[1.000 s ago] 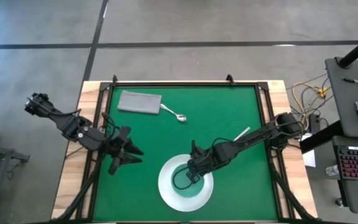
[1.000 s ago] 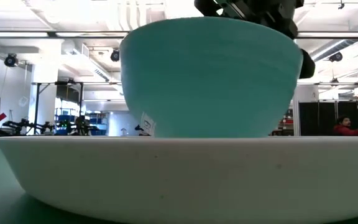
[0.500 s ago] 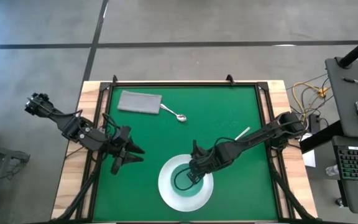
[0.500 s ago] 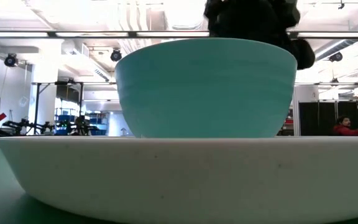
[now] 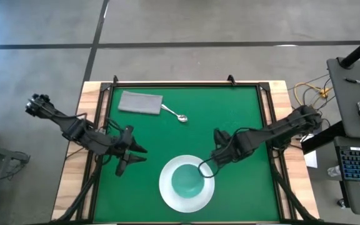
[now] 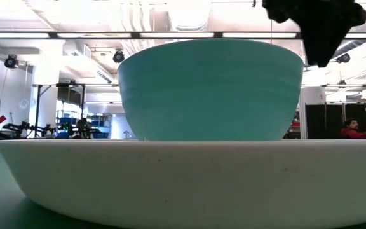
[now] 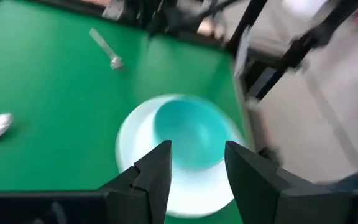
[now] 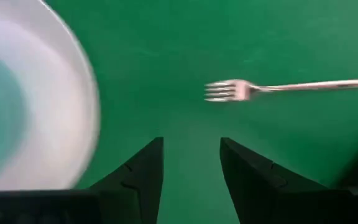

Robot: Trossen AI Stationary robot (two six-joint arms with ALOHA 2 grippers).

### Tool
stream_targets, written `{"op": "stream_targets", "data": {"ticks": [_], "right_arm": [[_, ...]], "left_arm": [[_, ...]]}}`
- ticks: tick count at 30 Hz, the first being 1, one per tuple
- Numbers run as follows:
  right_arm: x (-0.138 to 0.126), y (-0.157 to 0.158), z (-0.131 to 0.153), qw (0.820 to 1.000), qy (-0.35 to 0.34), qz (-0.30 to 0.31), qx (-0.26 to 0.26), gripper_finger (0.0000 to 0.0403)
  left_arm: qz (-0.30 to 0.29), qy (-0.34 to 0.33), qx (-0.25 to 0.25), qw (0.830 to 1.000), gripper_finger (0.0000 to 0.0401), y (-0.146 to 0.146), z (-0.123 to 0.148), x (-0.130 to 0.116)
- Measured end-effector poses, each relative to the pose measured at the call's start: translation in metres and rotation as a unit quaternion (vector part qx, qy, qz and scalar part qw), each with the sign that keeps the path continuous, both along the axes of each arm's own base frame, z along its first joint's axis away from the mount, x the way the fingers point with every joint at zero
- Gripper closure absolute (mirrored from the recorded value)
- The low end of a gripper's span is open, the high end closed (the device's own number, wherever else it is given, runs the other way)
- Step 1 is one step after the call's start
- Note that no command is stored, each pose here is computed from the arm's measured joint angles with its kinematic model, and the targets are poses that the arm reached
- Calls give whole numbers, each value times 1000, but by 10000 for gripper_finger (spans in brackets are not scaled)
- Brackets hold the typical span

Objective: Pick and place plate/cup/fork/spoon on tray
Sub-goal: Move the silver fork to the right side of the white plate

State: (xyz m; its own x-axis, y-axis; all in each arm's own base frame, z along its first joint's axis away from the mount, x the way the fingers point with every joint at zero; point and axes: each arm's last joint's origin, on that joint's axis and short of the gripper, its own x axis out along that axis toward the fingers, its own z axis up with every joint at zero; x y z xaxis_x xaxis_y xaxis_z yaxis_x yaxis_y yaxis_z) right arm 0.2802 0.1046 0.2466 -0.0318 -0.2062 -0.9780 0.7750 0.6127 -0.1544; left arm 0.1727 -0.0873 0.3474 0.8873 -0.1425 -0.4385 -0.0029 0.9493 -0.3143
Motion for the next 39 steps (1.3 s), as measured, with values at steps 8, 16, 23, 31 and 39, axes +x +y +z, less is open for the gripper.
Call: {"op": "stream_targets", "data": {"ticks": [8,16,23,31,39], "right_arm": [[-10,-12,-20,973,112,195,43,252],[-16,-50,-61,902,237,347,101,253],[-37,-98,-88,865,274,388,161,252],[-44,-122,-97,877,206,408,152,258],[-46,-122,-89,833,183,501,148,255]], "left_arm": [[-16,70,9,997,267,9,-12,0],[2,70,3,998,267,15,-12,3],[61,79,-59,993,267,23,-12,6],[144,79,-102,981,267,37,-13,11],[182,94,-92,975,267,41,-21,17]]}}
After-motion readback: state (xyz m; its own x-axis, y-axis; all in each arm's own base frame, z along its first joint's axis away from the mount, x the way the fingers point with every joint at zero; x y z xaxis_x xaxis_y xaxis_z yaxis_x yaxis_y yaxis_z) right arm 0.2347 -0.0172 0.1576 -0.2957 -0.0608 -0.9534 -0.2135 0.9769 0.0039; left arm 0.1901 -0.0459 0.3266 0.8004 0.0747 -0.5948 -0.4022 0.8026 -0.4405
